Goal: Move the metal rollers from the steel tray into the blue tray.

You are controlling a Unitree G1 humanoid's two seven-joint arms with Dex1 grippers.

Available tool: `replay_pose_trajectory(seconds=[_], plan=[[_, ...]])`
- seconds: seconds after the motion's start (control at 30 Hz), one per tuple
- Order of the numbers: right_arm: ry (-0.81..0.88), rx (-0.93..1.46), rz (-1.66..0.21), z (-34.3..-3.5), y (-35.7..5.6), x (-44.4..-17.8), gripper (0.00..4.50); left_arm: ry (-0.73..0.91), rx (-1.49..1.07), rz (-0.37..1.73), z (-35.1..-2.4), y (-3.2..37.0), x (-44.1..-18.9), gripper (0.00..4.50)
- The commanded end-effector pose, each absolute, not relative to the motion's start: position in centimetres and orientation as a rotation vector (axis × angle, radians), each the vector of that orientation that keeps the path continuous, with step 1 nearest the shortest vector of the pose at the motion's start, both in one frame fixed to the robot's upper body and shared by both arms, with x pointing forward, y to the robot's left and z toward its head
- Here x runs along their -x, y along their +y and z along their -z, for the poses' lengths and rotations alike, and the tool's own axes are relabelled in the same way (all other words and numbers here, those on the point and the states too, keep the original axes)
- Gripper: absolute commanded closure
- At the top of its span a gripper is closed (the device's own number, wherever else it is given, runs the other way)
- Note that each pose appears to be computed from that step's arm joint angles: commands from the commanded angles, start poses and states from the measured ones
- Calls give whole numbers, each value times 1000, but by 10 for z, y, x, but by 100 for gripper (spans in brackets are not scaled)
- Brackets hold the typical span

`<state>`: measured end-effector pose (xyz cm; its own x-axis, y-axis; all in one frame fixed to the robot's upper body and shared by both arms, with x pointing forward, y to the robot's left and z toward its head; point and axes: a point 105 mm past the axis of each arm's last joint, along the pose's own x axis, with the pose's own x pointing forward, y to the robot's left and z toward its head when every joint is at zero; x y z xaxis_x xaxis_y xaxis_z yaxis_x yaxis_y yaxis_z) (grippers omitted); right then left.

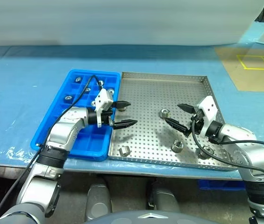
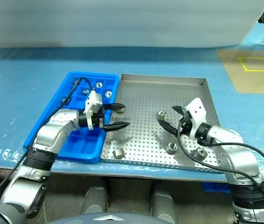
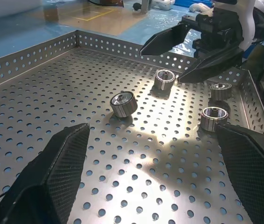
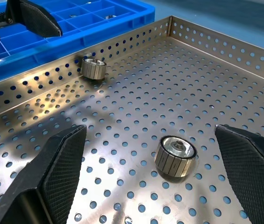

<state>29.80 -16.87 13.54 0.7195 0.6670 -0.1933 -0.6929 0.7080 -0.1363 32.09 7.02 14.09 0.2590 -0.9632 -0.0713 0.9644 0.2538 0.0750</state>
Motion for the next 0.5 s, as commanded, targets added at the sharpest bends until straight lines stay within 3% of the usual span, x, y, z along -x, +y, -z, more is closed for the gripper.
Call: replay_pose_trajectory(seconds=[0.03,0.5], plan=[[93,217,-773,-141,-166,-298,1,-54,-142,1316,-155,67,-321,0],[126,204,-790,-131,-163,-308,1,-63,-170,1286,-154,66,-323,0]])
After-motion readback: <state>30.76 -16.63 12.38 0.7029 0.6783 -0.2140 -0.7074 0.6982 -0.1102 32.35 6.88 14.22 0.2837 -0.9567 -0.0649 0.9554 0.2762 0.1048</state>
